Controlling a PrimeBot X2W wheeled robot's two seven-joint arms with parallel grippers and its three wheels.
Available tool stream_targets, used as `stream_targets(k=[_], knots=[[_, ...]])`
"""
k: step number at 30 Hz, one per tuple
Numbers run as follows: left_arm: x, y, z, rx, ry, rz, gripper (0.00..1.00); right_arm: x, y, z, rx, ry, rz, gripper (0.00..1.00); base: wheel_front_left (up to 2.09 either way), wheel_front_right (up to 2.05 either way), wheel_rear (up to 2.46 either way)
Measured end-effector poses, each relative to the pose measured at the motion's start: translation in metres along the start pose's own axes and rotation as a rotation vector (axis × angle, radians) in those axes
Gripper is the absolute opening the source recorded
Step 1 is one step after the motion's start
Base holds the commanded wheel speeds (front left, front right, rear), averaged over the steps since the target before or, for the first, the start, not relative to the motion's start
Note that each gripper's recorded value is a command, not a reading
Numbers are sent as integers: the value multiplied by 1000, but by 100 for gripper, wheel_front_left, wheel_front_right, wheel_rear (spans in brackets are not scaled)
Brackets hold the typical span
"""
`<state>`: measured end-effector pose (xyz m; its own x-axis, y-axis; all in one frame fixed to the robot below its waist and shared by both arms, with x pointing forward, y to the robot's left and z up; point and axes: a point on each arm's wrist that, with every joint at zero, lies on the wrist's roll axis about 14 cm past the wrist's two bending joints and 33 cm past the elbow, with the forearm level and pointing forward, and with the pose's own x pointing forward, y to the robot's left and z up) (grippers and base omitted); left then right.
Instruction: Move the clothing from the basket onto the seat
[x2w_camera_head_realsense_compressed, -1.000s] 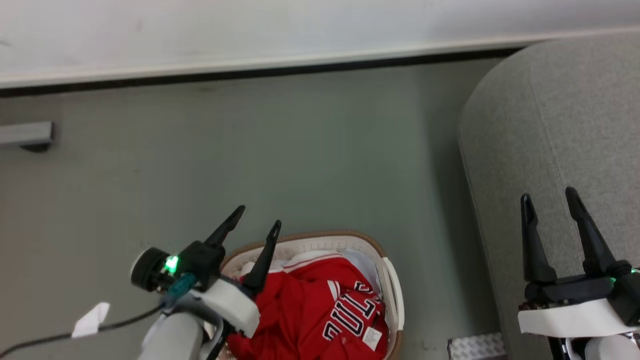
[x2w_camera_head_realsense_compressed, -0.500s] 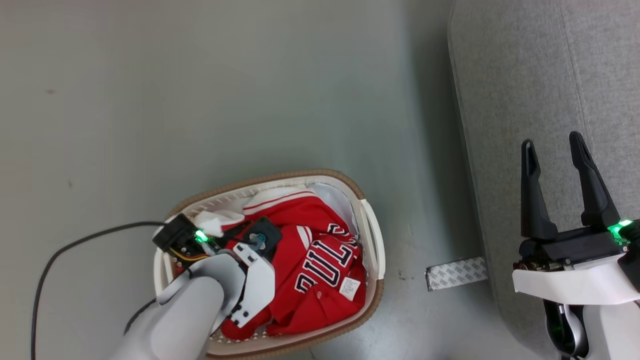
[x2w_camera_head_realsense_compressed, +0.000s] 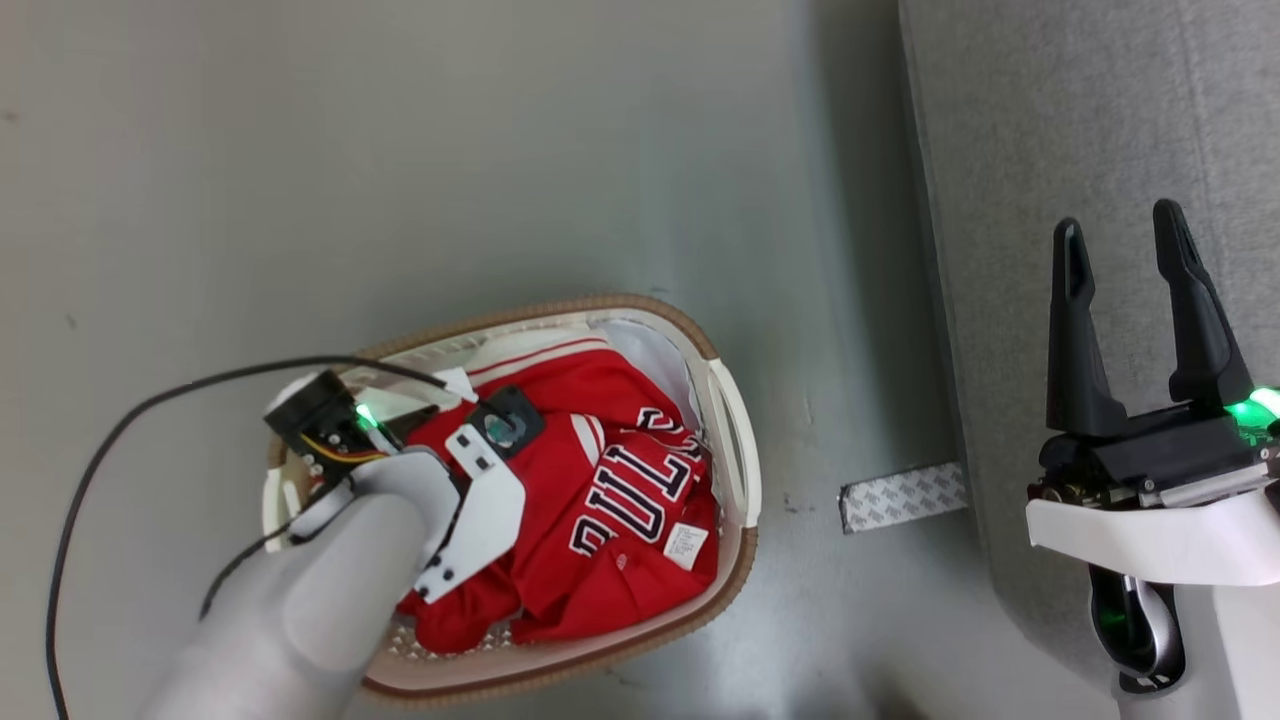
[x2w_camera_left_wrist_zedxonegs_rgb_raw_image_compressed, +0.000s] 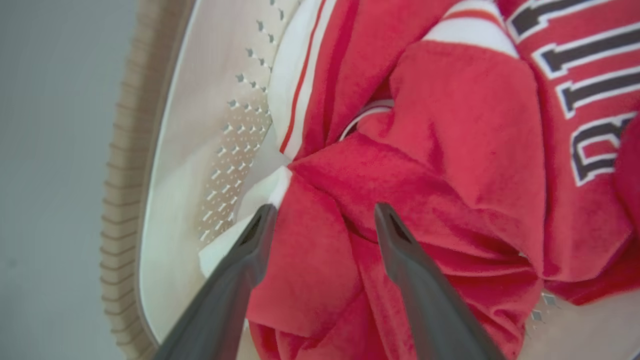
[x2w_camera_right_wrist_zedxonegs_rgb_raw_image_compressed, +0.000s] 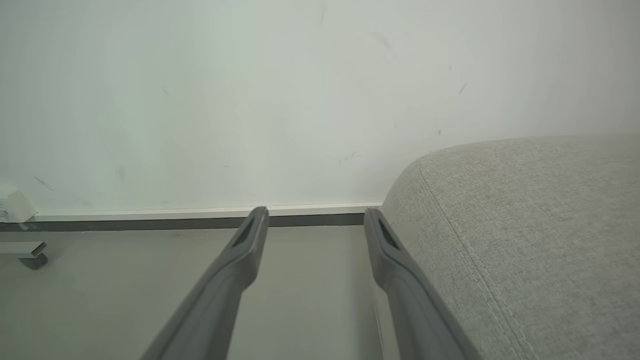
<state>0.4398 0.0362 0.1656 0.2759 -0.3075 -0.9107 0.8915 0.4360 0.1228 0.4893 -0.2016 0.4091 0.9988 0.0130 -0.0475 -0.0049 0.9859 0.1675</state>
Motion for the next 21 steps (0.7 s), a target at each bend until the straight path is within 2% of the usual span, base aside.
stream_targets(k=[9,10,11,12,16,21], knots=[[34,-9,-39,42,107,-56,100,4,-8,-33,11,66,-16,100,0,0,0],[36,-11,-39,46,108,-64,60,4,-9,-34,12,70,-19,100,0,0,0],[38,-13,-38,48,98,-69,11,3,-10,-35,11,72,-21,100,0,0,0],[39,-14,-35,50,87,-71,0,3,-11,-35,11,74,-23,100,0,0,0],[36,-17,-25,39,48,-75,0,3,-11,-33,12,70,-25,100,0,0,0],[19,-24,11,-81,-84,-78,0,1,-8,-18,7,40,-21,100,0,0,0]])
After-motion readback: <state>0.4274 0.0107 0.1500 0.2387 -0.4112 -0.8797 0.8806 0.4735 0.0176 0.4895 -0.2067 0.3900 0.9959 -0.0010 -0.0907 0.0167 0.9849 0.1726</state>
